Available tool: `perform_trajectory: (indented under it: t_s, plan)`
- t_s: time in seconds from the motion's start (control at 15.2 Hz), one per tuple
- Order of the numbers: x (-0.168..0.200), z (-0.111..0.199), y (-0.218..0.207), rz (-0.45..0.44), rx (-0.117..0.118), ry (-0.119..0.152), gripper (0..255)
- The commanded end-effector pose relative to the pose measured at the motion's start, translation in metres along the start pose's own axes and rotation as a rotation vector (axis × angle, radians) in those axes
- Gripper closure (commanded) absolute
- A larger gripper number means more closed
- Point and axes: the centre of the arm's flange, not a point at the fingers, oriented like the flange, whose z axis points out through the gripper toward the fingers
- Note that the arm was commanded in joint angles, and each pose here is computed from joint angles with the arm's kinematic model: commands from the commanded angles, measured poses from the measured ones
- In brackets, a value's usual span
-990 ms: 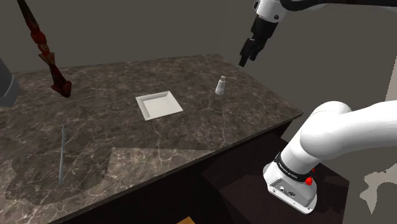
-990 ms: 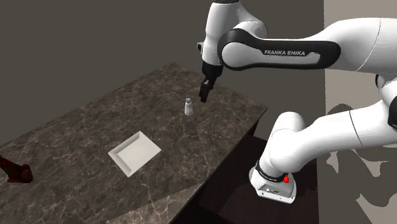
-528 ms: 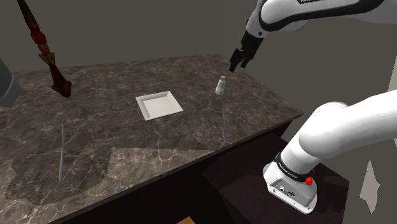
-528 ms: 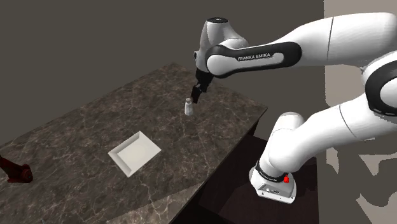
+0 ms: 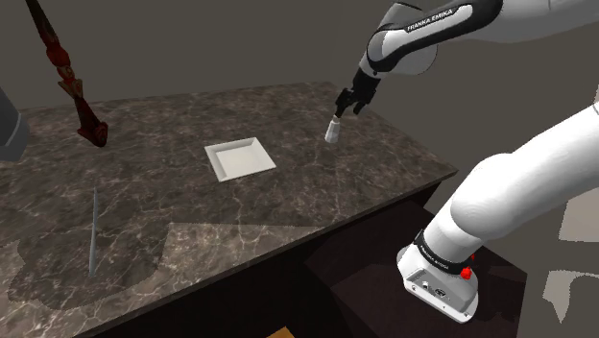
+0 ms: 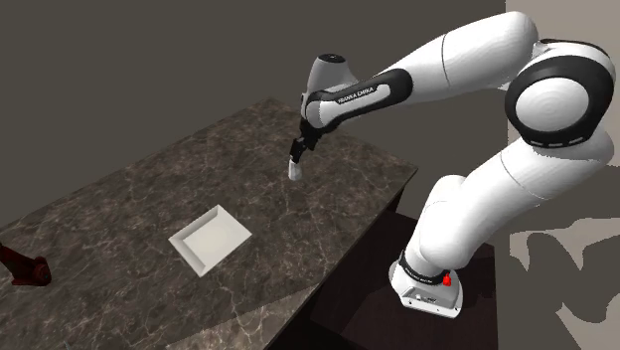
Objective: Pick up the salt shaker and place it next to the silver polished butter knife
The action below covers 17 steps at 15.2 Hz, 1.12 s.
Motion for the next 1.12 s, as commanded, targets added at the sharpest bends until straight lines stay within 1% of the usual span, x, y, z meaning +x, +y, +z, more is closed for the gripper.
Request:
perform_trajectory:
  t_s: [0.0,0.13,0.2,0.66,1.06]
  plan:
    - [0.008,0.02,0.013,0.032,0.006,0.016,0]
    - [0.018,0.04,0.027,0.064,0.014,0.03,0]
    - [0.02,0.045,0.03,0.072,0.016,0.033,0]
    - [0.021,0.082,0.03,0.072,0.016,0.033,0]
    - [0.021,0.085,0.03,0.072,0.016,0.033,0]
